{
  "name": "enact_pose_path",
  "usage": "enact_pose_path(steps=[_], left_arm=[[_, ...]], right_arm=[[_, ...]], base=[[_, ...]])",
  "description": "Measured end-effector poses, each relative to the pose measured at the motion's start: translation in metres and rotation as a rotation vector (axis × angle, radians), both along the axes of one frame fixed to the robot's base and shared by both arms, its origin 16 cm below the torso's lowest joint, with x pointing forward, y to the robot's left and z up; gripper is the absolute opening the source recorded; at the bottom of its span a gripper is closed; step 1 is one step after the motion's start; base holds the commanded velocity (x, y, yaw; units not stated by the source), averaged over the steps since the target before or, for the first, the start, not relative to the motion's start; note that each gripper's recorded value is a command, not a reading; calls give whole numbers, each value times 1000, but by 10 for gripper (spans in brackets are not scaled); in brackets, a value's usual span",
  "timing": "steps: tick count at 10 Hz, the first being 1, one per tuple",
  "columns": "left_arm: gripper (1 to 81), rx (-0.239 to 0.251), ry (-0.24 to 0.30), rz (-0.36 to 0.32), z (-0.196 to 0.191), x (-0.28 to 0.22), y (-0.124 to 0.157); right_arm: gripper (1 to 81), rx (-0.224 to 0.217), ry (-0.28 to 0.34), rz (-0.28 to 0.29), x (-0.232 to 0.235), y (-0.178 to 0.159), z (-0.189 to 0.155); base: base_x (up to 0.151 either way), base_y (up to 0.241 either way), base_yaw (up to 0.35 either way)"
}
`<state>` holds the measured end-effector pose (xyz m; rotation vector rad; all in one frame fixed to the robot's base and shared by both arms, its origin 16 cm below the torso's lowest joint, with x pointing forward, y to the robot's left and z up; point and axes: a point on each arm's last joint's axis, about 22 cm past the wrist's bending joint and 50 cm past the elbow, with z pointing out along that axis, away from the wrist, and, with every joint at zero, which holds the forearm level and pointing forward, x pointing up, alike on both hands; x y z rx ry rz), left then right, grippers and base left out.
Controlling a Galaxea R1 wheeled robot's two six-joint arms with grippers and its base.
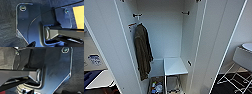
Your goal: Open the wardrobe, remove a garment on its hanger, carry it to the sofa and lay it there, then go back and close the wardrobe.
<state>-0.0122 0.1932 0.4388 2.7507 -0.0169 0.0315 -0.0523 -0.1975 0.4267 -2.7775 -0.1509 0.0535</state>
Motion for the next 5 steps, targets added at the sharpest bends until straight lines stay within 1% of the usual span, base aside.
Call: enact_pose_path(steps=[3, 5], left_arm=[[811, 0, 0, 0, 0, 0, 0], [811, 0, 0, 0, 0, 0, 0]], right_arm=[[811, 3, 0, 0, 0, 3, 0], [811, -3, 0, 0, 0, 0, -1]], base=[[0, 0, 0], [0, 0, 0]])
